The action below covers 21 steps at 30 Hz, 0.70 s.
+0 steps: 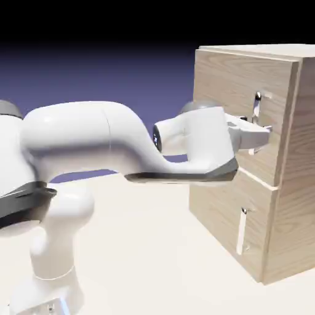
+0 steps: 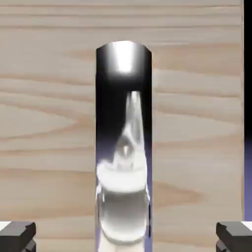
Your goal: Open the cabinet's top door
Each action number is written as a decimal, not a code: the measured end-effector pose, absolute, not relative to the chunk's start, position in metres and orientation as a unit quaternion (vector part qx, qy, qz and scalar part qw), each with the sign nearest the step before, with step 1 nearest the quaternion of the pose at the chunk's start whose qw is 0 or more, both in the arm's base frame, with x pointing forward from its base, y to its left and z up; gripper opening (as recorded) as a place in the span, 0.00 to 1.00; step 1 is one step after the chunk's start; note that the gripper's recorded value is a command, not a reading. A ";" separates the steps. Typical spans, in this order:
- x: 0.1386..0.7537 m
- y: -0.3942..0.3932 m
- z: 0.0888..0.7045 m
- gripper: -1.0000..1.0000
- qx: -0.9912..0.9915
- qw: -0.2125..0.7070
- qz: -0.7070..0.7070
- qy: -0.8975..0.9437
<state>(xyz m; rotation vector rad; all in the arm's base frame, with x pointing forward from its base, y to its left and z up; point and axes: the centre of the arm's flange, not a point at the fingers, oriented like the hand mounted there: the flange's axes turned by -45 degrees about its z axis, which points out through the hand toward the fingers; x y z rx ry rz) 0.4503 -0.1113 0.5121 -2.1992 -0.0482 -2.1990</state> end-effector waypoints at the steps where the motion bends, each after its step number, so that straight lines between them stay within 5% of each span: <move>1: 0.444 -0.109 0.512 0.00 -0.707 0.010 -0.707 -0.010; 21: 0.300 -0.028 0.512 0.00 -0.695 -0.127 -0.696 0.127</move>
